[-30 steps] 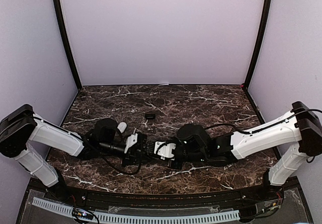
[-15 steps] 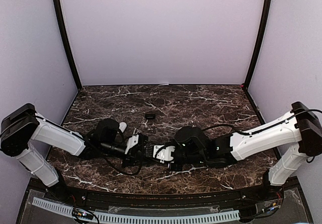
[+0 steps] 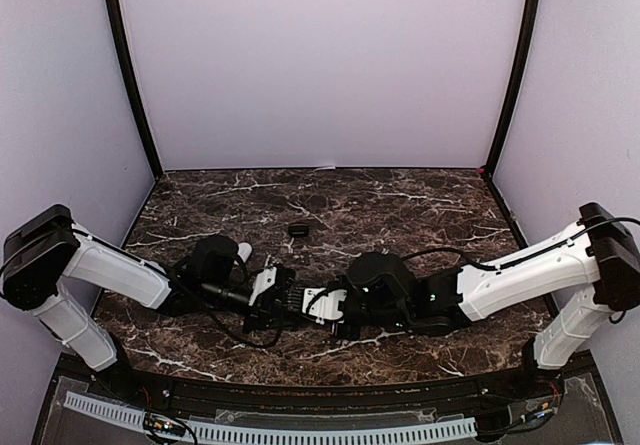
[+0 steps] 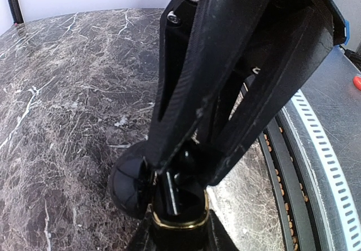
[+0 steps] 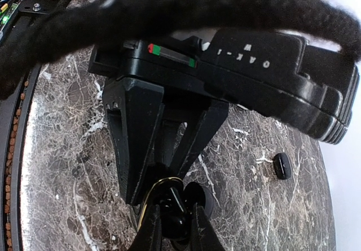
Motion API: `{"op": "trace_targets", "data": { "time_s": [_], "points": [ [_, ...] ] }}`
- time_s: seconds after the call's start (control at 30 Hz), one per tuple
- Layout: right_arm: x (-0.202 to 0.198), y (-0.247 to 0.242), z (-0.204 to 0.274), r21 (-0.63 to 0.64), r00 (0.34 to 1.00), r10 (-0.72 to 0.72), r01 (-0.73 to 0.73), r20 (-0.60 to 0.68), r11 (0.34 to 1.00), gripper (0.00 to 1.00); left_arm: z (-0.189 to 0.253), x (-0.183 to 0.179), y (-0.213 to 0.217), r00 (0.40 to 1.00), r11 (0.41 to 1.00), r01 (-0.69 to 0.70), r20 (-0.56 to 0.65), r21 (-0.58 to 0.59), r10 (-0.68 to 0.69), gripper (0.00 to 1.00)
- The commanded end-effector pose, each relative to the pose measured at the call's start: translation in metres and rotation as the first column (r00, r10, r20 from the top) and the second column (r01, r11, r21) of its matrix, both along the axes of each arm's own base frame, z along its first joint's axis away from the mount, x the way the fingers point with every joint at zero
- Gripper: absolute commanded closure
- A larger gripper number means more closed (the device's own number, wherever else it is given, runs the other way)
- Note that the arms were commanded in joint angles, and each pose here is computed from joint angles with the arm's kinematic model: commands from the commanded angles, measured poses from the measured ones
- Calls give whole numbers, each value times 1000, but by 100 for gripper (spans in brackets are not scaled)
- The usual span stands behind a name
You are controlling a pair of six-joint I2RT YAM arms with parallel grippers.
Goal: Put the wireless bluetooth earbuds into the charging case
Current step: Insert the left earbud into the left side groove of the charging case.
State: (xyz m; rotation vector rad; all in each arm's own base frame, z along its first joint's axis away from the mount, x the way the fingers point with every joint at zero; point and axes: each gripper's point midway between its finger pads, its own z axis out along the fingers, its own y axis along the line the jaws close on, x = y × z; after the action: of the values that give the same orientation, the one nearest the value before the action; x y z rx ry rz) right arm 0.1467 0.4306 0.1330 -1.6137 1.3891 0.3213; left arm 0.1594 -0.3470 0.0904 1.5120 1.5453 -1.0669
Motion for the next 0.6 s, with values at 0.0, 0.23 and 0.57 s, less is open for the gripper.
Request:
{"op": "trace_targets", "data": {
  "time_s": [0.0, 0.23, 0.57],
  "points": [
    [8, 7, 23, 85, 998, -39, 34, 53, 996, 100, 12, -7, -6, 999, 998, 50, -2, -43, -50, 90],
    [0, 13, 18, 50, 998, 4, -7, 64, 999, 100, 13, -8, -7, 998, 997, 60, -14, -47, -60, 90],
    [-7, 16, -5, -52, 993, 63, -58, 98, 997, 99, 13, -11, -8, 996, 996, 78, -31, -41, -79, 90]
  ]
}}
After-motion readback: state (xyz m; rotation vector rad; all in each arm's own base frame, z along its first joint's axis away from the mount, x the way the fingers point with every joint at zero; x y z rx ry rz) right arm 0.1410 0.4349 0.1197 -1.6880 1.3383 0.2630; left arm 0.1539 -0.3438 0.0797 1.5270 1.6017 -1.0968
